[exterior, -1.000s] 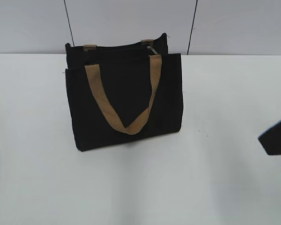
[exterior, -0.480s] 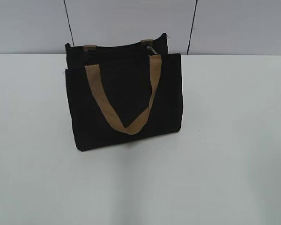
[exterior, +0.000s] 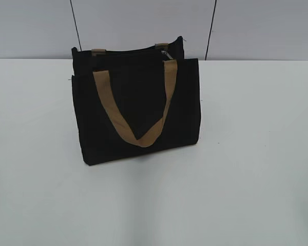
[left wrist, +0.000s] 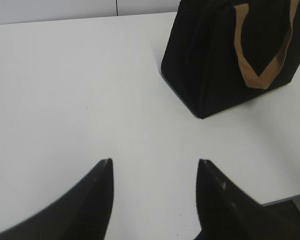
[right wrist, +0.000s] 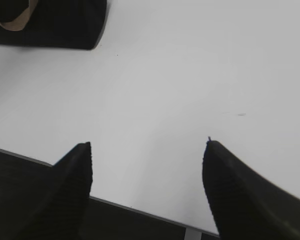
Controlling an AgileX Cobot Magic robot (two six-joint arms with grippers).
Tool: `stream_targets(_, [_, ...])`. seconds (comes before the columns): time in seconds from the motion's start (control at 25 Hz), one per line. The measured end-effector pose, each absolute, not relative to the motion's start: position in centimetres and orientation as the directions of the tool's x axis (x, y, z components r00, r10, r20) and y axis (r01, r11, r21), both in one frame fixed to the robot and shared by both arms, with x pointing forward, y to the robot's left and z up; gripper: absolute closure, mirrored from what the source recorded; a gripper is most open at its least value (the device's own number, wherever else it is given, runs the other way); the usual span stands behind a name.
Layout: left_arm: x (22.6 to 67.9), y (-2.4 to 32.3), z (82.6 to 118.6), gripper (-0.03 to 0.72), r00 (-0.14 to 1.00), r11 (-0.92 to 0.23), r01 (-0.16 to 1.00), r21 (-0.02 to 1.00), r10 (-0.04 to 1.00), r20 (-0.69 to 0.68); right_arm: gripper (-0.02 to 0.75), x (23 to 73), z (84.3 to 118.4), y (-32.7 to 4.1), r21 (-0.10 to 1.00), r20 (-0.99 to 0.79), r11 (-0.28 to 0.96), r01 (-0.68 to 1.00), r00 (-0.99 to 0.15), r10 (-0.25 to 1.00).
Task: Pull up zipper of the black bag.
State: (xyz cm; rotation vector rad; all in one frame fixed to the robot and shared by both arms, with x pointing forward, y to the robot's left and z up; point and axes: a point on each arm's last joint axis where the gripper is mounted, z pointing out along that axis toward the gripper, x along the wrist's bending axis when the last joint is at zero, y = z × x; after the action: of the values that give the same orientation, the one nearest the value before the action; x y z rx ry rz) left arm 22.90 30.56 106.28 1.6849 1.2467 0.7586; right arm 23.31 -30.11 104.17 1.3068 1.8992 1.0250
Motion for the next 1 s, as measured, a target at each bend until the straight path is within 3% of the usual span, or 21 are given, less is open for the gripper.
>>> stream_targets(0.36, [22.92,30.56,106.27,0.292,0.313,-0.118,0.408,0.905,0.95,-0.018,0.215,23.7,104.04,-31.08,0.854,-0.1,0.199,0.48,-0.224,0.97])
stream_targets(1.0, [22.92,30.56,106.29,0.356,0.314,-0.119,0.406,0.906,0.949,-0.016,0.216,23.71,104.05,-31.12,0.855,-0.093,0.189,0.482,-0.215,0.972])
